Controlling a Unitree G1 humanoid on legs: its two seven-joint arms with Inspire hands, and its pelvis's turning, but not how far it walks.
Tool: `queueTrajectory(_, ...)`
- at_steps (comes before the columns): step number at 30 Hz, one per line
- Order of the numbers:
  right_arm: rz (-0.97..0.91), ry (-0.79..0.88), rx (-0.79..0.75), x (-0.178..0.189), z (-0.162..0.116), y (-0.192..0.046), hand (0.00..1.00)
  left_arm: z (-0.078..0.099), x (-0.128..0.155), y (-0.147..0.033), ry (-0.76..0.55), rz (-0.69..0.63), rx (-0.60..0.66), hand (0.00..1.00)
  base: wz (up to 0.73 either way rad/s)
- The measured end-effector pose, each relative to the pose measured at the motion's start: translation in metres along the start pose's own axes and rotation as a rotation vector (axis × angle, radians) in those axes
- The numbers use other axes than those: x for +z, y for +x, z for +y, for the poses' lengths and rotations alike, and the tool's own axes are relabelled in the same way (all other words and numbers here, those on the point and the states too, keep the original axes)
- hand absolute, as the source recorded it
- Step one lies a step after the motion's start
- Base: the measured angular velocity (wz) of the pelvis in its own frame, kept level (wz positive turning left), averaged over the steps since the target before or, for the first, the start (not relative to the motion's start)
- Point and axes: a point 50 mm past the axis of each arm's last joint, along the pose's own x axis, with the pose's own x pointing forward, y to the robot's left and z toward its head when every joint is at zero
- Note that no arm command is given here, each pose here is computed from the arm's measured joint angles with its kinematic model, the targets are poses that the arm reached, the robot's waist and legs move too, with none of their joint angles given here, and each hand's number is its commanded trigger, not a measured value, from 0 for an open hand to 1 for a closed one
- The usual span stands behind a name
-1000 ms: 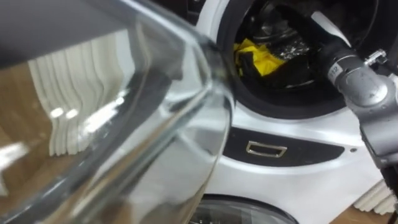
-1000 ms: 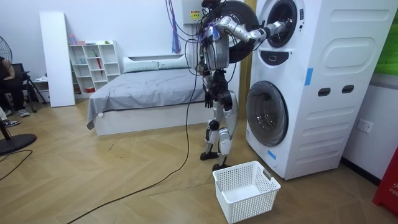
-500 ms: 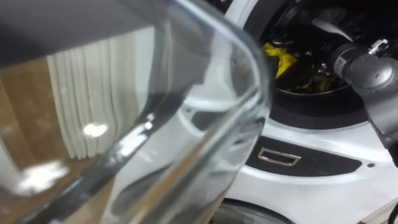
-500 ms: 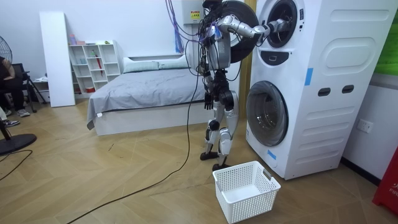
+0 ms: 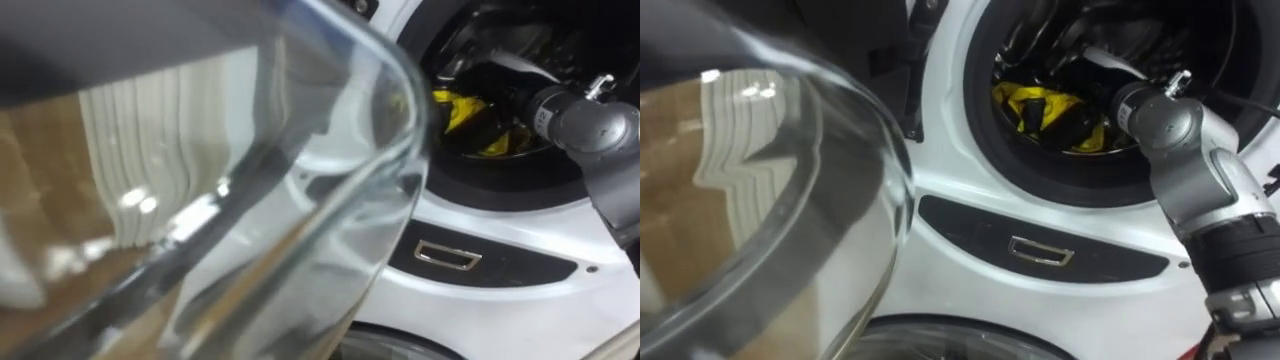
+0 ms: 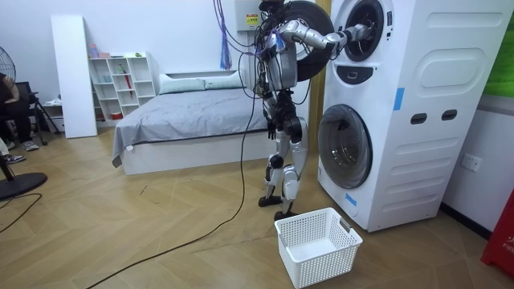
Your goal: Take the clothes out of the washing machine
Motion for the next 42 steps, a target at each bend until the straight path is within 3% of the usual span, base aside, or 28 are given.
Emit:
queueTrajectory(11,-0.049,-0.095,-0.065,0.012,0.0,-0.012,1.0,-0.001,0.0,0.0,-0.019,-0.001,-0.004,0.0,-0.02)
queueTrajectory(17,-0.154,-0.215,-0.154,0.039,0.001,-0.032,1.0,-0.008,-0.008,0.001,-0.013,0.025,-0.012,0.0,-0.13)
queueTrajectory(23,-0.294,-0.27,-0.268,0.064,-0.003,-0.068,1.0,-0.013,-0.005,0.0,-0.048,-0.008,-0.003,0.0,-0.1)
queueTrajectory(28,-0.478,-0.184,-0.313,0.065,0.01,-0.117,1.0,-0.02,-0.028,-0.002,-0.066,0.034,0.02,0.0,-0.09)
queueTrajectory(34,-0.49,-0.026,-0.245,0.039,0.036,-0.138,1.0,-0.034,-0.05,-0.007,-0.112,0.081,-0.001,0.0,-0.19)
queueTrajectory(42,-0.397,0.032,-0.281,0.009,0.037,-0.149,1.0,-0.034,-0.063,-0.009,-0.14,0.09,0.007,0.0,-0.12)
